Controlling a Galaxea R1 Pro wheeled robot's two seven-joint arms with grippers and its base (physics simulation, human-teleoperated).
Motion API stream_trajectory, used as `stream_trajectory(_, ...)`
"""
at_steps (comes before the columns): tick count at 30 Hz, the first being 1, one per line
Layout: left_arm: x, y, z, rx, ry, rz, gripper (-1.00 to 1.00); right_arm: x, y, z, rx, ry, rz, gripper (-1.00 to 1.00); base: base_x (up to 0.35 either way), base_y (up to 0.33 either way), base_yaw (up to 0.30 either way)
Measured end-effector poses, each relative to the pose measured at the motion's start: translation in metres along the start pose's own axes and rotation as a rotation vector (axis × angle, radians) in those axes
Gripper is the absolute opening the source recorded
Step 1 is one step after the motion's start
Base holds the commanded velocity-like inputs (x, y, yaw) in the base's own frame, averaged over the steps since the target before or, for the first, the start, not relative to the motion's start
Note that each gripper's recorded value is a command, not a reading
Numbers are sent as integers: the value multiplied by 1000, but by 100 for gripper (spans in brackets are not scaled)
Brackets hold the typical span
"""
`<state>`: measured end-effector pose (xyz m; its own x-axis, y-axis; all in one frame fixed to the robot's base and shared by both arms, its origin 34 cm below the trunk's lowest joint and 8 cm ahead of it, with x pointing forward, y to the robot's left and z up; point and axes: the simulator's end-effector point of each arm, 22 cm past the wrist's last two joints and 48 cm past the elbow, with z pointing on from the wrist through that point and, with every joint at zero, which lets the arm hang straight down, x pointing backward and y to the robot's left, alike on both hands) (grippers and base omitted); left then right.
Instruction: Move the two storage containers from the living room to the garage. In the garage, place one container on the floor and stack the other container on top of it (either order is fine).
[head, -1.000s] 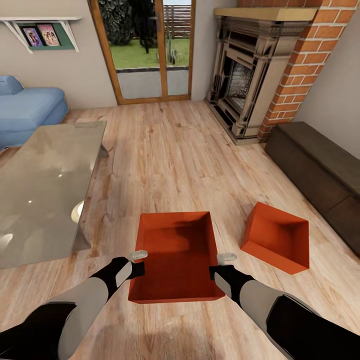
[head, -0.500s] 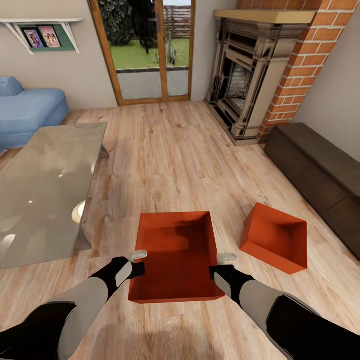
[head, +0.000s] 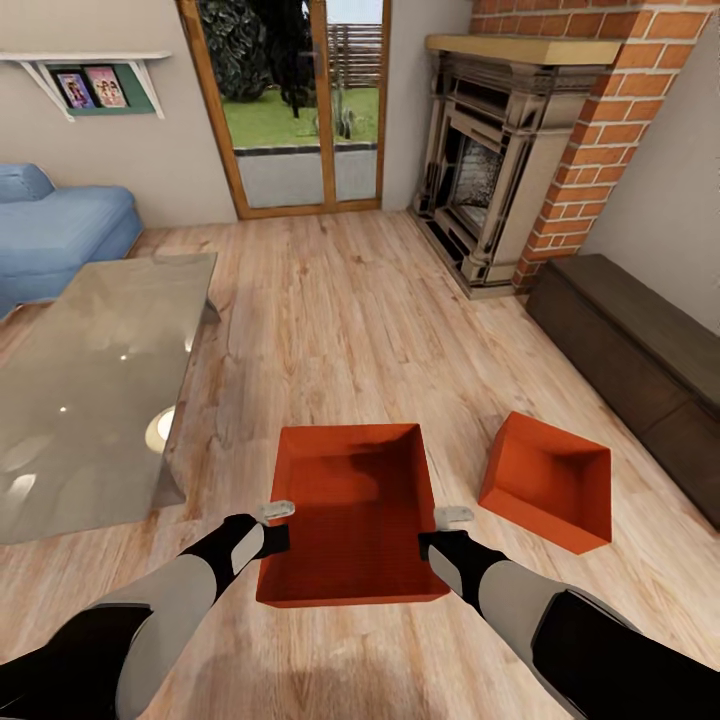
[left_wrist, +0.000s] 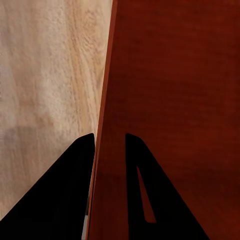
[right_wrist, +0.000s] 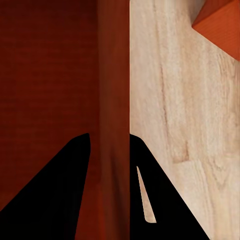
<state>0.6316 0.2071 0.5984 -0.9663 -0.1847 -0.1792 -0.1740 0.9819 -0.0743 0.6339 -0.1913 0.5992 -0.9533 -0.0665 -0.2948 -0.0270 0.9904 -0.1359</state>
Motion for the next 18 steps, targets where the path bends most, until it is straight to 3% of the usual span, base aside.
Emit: stream_trajectory(18, -10, -3, -31, 5, -27, -1, -100, -14, -4, -29, 1, -28, 3, -100, 0, 0, 0)
